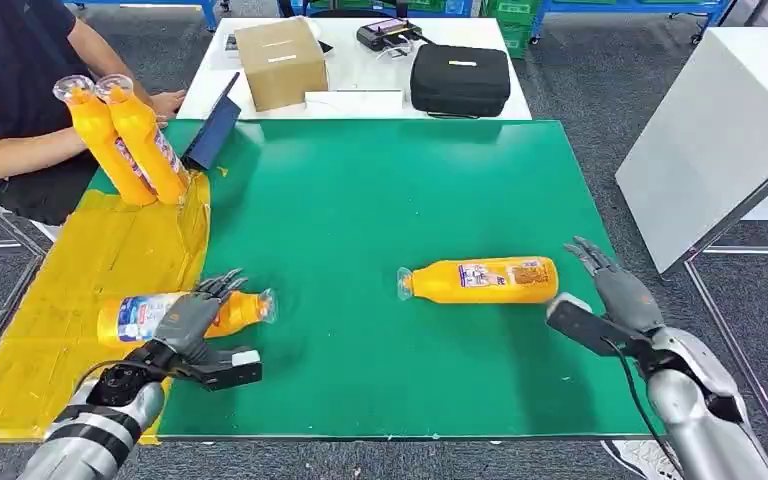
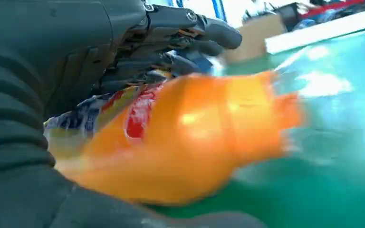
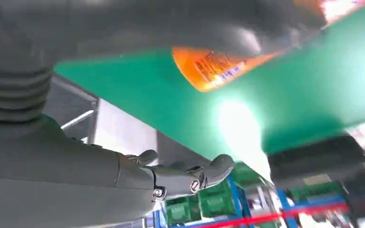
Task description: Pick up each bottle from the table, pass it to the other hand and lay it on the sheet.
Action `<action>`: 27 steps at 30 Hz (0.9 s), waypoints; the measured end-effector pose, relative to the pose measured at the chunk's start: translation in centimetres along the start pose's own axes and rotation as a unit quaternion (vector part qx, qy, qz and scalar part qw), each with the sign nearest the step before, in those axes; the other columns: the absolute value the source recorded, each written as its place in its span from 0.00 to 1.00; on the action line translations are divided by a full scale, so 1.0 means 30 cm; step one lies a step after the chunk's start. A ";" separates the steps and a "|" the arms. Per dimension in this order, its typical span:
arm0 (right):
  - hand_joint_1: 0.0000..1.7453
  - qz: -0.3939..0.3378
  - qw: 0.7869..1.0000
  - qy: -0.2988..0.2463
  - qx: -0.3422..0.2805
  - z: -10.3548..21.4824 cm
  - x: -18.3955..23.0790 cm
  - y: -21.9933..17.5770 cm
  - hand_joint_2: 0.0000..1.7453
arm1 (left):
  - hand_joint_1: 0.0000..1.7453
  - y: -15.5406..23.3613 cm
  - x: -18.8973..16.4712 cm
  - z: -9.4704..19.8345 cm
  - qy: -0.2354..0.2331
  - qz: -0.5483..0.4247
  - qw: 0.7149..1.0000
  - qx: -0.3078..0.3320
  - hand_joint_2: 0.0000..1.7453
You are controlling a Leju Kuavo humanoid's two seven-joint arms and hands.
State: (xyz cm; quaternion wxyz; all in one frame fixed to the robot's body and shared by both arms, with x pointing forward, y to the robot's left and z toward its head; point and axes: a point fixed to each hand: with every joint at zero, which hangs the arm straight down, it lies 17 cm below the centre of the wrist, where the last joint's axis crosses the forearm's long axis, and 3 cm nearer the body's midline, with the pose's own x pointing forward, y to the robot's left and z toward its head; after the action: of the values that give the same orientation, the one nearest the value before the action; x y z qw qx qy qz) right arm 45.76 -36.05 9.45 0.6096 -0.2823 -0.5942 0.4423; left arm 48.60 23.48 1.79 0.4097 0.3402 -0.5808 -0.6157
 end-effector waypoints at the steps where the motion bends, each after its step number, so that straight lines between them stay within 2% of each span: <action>1: 0.00 0.003 1.000 0.004 0.008 -0.023 -0.008 0.008 1.00 | 0.00 0.002 0.019 -0.009 -0.009 0.022 1.000 -0.004 0.00; 8: 0.00 0.022 0.999 0.019 0.045 -0.134 -0.015 0.056 1.00 | 0.00 0.026 0.064 -0.037 -0.019 0.072 0.997 0.001 0.00; 14: 0.00 0.028 0.996 0.019 0.077 -0.215 0.031 0.127 1.00 | 0.00 0.073 0.163 -0.057 -0.037 0.109 0.993 0.026 0.00; 22: 0.00 0.034 0.994 0.021 0.097 -0.241 0.043 0.174 1.00 | 0.00 0.098 0.211 -0.055 -0.048 0.119 0.991 0.041 0.00; 27: 0.00 0.052 0.990 0.031 0.126 -0.239 0.042 0.263 1.00 | 0.00 0.206 0.283 -0.075 -0.057 0.132 0.985 0.092 0.00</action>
State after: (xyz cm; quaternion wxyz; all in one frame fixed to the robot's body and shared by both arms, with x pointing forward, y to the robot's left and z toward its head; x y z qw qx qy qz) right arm 51.01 -30.10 2.22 0.6343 -0.2474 -0.4990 0.5362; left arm 47.62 14.94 8.20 0.4204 0.2613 -0.6972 -0.5186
